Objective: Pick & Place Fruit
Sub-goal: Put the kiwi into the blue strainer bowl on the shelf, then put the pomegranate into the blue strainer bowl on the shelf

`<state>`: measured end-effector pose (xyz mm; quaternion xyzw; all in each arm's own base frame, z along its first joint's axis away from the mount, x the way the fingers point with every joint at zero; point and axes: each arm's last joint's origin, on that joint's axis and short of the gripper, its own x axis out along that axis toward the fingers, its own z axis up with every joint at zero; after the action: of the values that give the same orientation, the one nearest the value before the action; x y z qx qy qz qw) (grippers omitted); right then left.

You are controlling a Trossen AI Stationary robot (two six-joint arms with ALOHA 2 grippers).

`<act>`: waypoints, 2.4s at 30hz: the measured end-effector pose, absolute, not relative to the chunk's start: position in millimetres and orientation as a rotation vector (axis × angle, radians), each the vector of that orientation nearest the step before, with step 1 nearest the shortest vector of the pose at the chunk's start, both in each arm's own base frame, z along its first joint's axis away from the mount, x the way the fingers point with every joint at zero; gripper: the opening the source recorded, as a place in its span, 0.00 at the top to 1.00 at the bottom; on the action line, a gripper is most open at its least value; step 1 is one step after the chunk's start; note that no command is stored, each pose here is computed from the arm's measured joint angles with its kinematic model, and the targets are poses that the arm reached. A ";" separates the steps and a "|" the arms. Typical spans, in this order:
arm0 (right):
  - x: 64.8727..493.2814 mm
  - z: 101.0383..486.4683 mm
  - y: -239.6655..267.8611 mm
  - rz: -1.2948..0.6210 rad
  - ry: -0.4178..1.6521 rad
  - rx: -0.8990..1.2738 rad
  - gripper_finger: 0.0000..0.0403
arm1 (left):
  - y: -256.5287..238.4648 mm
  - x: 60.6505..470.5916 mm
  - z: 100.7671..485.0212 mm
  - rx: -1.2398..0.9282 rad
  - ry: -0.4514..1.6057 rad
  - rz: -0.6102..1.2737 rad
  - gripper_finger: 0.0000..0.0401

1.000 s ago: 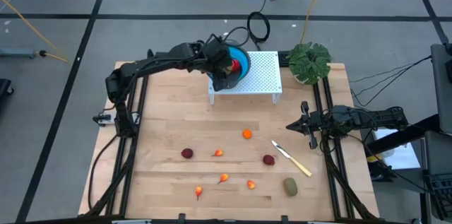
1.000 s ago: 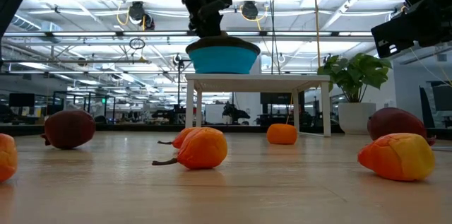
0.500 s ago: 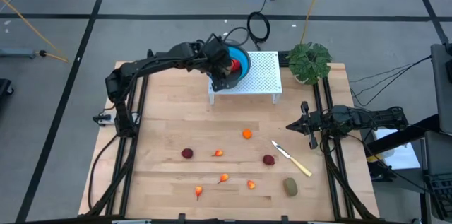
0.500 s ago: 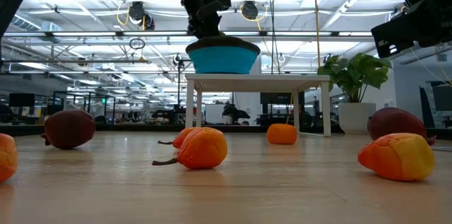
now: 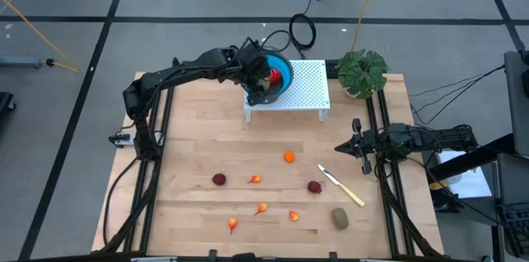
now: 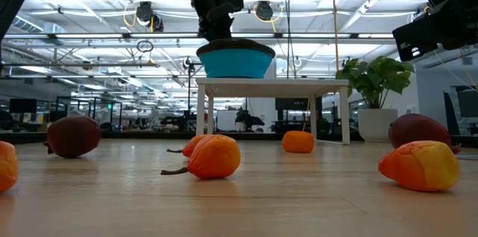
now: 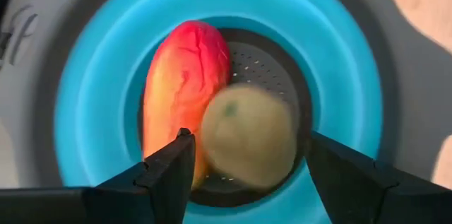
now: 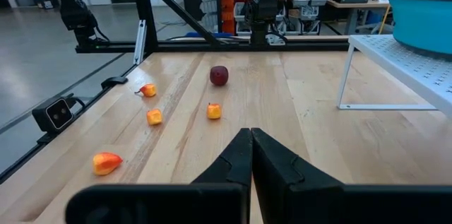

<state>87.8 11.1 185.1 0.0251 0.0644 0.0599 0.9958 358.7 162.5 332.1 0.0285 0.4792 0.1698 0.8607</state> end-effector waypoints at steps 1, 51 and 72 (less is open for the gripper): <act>87.8 185.1 11.1 0.120 0.129 0.050 1.00 | 162.8 358.6 332.1 0.078 1.010 0.359 0.33; 87.9 186.6 11.1 0.124 0.114 0.052 1.00 | -50.8 357.1 315.7 -0.443 1.173 0.537 0.88; 87.9 186.5 11.2 0.124 0.115 0.052 1.00 | -98.9 308.9 229.3 -0.468 1.547 0.706 0.98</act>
<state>87.9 11.2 186.5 0.0261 0.0572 0.0621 0.9961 308.9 -98.9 229.3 -0.2050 0.6771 0.3090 0.6356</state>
